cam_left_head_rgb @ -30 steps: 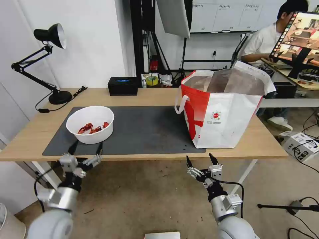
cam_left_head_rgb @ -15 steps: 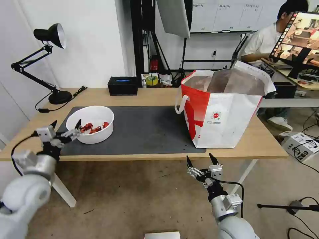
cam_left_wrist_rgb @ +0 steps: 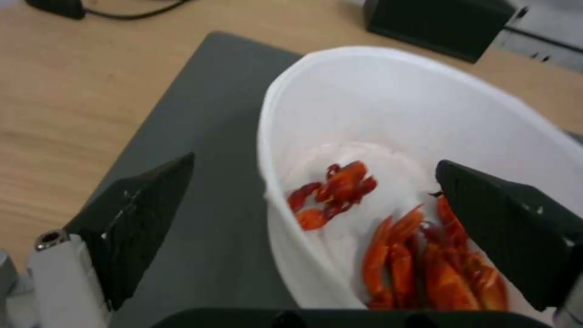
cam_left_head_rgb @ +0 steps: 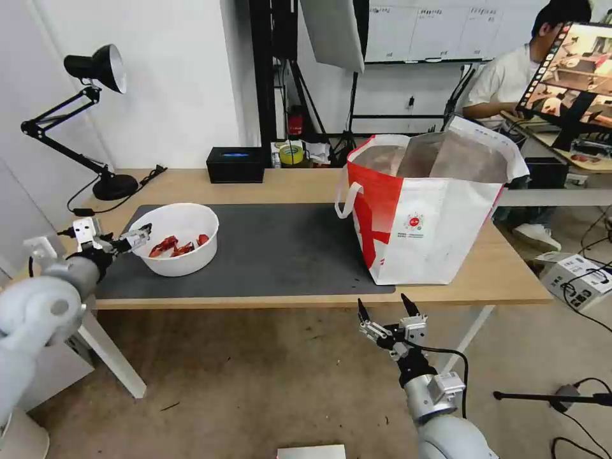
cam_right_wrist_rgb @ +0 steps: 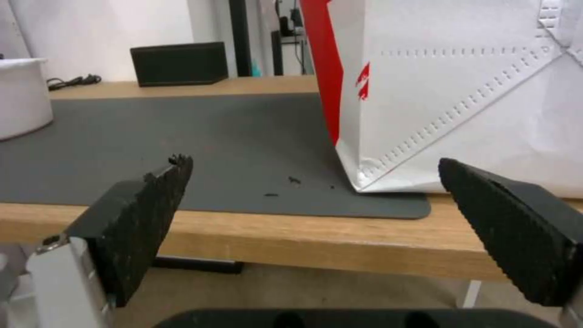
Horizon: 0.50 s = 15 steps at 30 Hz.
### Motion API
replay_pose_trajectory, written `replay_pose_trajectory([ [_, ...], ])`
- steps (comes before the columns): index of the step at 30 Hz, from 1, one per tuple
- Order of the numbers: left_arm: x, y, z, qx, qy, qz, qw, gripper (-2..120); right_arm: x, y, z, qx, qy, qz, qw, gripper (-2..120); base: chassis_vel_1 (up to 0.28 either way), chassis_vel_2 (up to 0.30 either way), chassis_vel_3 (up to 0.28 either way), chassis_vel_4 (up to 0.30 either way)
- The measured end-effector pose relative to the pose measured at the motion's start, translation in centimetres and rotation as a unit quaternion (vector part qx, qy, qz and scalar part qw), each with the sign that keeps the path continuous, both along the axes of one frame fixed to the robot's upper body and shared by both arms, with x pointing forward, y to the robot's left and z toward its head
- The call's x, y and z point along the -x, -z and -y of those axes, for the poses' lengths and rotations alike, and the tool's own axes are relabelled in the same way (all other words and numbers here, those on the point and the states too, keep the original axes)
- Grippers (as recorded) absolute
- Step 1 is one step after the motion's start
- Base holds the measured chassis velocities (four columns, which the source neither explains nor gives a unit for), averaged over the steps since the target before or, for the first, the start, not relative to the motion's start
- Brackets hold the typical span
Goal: Pick up the trash from the table and place it into the takeout bag.
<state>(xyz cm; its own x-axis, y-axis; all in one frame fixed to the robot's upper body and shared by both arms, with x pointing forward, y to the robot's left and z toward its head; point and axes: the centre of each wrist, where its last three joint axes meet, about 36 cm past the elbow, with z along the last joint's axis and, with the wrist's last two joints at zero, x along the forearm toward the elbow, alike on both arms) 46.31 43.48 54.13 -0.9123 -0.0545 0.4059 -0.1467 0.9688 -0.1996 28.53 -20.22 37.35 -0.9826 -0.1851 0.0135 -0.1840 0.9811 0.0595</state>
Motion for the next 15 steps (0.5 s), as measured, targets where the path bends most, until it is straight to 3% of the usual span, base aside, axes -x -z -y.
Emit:
replay_pose_trajectory([
  [3, -1.0, -0.2, -0.2, -0.005, -0.012, -0.033, 0.9994, 100, 0.0, 0.0, 0.0, 0.0, 0.0, 0.0, 1.0, 100, 0.0, 0.0, 0.0, 0.0],
  [9, -1.3, -0.2, -0.2, -0.004, -0.014, -0.041, 0.9991, 100, 0.0, 0.0, 0.0, 0.0, 0.0, 0.0, 1.0, 100, 0.0, 0.0, 0.0, 0.0],
  [15, -2.8, -0.2, 0.1, 0.016, -0.017, -0.085, 0.9961, 100, 0.0, 0.0, 0.0, 0.0, 0.0, 0.0, 1.0, 100, 0.0, 0.0, 0.0, 0.0],
])
